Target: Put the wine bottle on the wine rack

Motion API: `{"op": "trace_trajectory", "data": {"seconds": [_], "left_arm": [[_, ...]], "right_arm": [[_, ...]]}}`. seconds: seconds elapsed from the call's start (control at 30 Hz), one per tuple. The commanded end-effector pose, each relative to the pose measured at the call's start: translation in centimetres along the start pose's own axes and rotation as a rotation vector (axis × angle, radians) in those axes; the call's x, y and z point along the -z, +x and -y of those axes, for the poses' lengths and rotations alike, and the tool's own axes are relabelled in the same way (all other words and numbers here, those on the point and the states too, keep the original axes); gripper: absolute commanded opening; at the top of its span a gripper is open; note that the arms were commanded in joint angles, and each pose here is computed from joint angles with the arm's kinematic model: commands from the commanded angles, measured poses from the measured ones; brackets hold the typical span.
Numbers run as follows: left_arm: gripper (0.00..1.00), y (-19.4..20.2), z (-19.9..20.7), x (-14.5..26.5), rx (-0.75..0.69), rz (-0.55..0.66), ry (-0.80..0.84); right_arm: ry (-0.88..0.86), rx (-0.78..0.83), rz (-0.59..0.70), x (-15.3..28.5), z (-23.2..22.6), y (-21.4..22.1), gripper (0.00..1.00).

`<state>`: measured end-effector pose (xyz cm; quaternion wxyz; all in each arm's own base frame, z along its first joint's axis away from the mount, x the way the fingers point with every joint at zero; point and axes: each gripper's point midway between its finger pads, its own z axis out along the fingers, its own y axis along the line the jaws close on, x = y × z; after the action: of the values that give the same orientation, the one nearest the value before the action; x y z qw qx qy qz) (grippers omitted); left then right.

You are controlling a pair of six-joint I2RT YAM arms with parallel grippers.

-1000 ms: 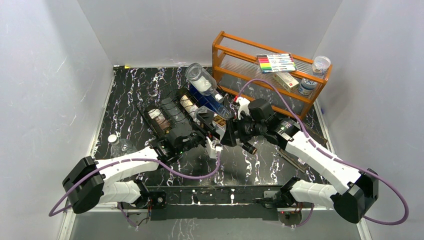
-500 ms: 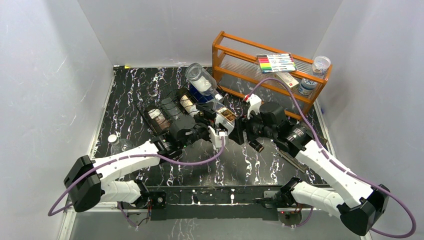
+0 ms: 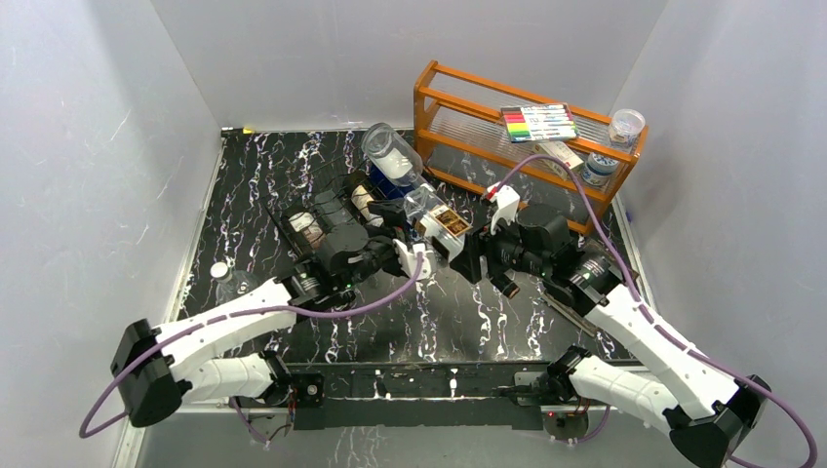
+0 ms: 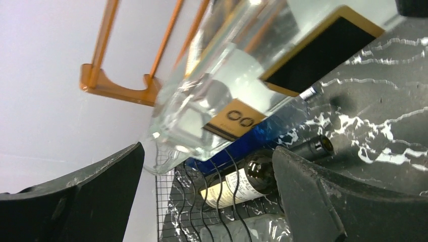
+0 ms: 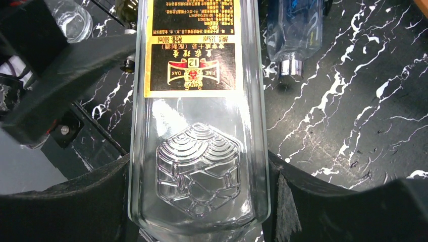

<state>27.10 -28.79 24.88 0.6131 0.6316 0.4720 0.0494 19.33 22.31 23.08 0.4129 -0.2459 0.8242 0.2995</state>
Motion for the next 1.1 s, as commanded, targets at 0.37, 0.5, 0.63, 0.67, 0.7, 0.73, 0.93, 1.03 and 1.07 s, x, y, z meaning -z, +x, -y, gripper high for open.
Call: {"op": "trace_trajectory", "data": {"seconds": [0.37,0.5,0.63,0.67,0.7,0.73,0.93,1.03,1.07], "left_arm": [[0.98,-6.2,-15.3,12.9,0.472,0.231,-0.499],[0.98,-6.6,-17.6,15.5,0.547,0.264,-0.581],[0.98,-7.2,-19.1,17.5,0.597,0.296,-0.615],[0.98,-7.4,-19.3,17.9,0.606,0.303,-0.617],[0.98,-7.6,-19.6,18.4,0.615,0.313,-0.624],[0.98,-7.7,-19.8,18.7,0.622,0.318,-0.627],[0.98,-8.1,-20.5,20.0,0.638,0.337,-0.633],[0.98,-8.1,-20.5,20.2,0.64,0.335,-0.628],[0.98,-8.1,-20.4,20.2,0.64,0.331,-0.626]], "right_arm": [[-0.114,0.065,0.375,0.5,-3.5,-12.1,0.0],[-0.116,0.049,0.385,-1.5,-3.5,-13.5,0.0],[-0.123,0.033,0.394,-3.7,-3.8,-14.8,0.0],[-0.119,0.029,0.395,-4.3,-3.9,-15.1,0.0],[-0.12,0.032,0.399,-4.9,-4.4,-15.5,0.0],[-0.112,0.04,0.402,-5.6,-4.7,-15.8,0.0],[-0.04,0.059,0.4,-11.0,-5.6,-17.1,0.0],[0.005,0.06,0.408,-13.2,-5.3,-17.8,0.0],[0.027,0.053,0.41,-13.9,-4.9,-18.0,0.0]]}}
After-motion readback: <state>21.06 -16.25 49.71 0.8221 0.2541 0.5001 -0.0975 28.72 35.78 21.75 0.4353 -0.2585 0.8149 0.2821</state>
